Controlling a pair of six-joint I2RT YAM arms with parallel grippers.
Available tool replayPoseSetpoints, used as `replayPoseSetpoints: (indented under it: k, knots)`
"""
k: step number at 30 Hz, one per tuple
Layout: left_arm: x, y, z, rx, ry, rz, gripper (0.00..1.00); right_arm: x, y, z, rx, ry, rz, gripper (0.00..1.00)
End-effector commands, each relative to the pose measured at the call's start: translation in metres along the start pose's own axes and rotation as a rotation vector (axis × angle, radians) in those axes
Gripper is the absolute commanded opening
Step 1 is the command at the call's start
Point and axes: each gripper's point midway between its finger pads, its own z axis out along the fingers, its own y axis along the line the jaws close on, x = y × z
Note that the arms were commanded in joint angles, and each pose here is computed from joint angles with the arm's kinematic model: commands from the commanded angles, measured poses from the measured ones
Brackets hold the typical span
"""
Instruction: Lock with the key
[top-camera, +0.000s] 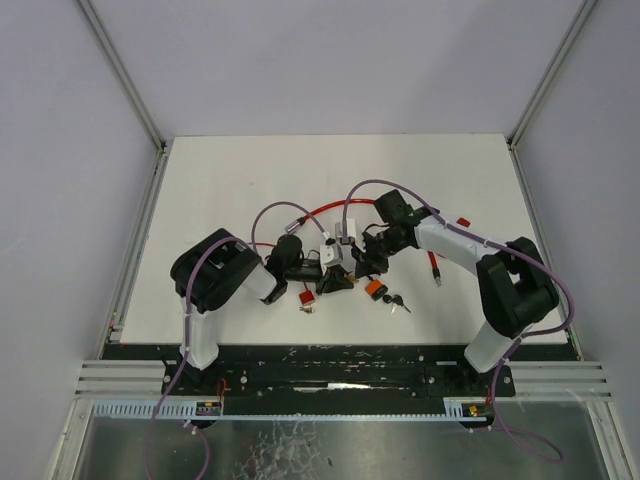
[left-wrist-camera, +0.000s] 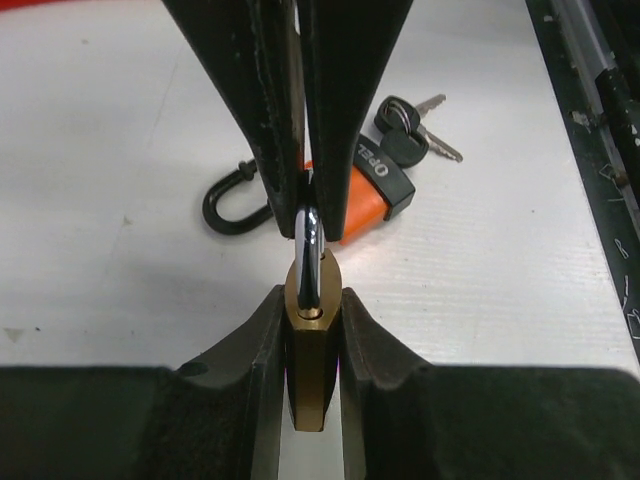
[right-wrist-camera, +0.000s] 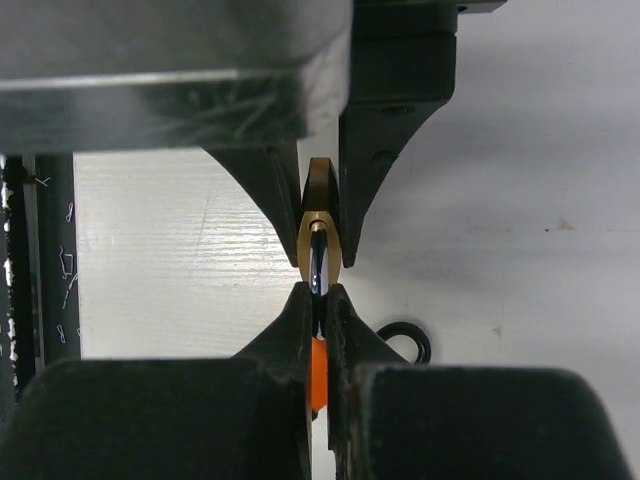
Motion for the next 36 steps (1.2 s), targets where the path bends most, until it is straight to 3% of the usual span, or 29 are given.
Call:
replayPoseSetpoints:
  k: [1,17,22,28,36]
  knots:
    - [-0.107,0.029,0.004,-0.072,-0.281,0.375,0.0,0.063,0.045,0.014,-0.139,0.226,0.233,0.0]
    - [-0.094,0.031,0.007,-0.062,-0.24,0.371,0.0,0.037,0.061,0.031,-0.247,0.088,0.323,0.0]
    - [-0.094,0.031,0.007,-0.061,-0.24,0.37,0.0,0.032,0.073,0.04,-0.297,0.097,0.337,0.0]
    - [-0.098,0.032,0.0,-0.052,-0.277,0.338,0.0,0.031,0.072,0.045,-0.265,0.098,0.355,0.0]
    - [-0.098,0.031,-0.005,-0.041,-0.281,0.318,0.0,0.008,0.074,0.048,-0.264,0.005,0.359,0.0]
